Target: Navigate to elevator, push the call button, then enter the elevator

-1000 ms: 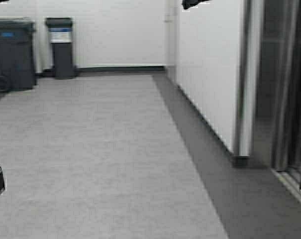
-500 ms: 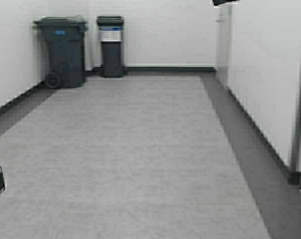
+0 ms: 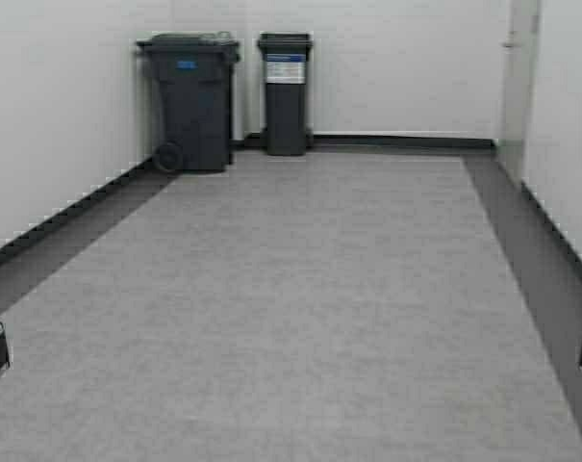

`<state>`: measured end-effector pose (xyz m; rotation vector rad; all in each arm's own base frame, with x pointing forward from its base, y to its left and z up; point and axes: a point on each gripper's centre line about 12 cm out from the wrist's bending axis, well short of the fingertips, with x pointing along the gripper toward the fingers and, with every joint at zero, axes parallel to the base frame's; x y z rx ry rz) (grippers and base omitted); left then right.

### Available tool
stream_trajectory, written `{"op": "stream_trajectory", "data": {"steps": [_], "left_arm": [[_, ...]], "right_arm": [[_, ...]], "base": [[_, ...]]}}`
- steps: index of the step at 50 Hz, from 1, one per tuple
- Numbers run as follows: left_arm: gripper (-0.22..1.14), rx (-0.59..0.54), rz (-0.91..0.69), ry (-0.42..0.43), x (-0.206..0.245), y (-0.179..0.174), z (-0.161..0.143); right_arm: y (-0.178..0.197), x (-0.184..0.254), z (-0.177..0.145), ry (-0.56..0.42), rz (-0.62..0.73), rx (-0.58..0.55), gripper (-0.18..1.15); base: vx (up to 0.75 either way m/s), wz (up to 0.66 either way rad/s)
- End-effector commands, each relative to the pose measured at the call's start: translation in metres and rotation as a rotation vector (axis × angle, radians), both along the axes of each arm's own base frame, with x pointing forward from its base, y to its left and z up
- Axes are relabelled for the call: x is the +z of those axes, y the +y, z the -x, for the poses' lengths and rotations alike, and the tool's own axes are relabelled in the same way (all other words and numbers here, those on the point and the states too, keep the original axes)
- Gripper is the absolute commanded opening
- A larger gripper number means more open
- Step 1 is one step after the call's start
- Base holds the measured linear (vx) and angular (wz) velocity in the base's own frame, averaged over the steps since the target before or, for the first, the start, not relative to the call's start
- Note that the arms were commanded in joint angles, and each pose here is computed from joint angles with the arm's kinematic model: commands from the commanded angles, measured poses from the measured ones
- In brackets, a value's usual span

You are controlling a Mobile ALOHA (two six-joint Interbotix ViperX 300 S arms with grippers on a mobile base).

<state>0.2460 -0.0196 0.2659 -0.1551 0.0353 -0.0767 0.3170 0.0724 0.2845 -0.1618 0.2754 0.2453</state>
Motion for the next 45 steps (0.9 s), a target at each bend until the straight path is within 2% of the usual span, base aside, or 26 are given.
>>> {"op": "stream_trajectory", "data": {"steps": [1, 9, 24, 45], "left_arm": [[0.03, 0.0, -0.001, -0.043, 0.013, 0.0, -0.002], [0.03, 0.0, -0.015, 0.019, -0.008, 0.0, -0.002], [0.03, -0.001, -0.021, 0.021, -0.006, -0.001, -0.011], [0.03, -0.004, -0.029, 0.041, -0.011, -0.002, -0.015]], "right_arm": [[-0.003, 0.02, 0.006, -0.064, -0.018, -0.005, 0.06], [-0.009, 0.022, 0.018, -0.085, -0.02, -0.015, 0.06], [-0.009, 0.023, 0.022, -0.116, -0.03, -0.012, 0.06], [-0.012, 0.016, 0.016, -0.111, -0.038, -0.026, 0.06]], "base": [[0.4, 0.22], [0.43, 0.22], [0.45, 0.04], [0.47, -0.35]]}}
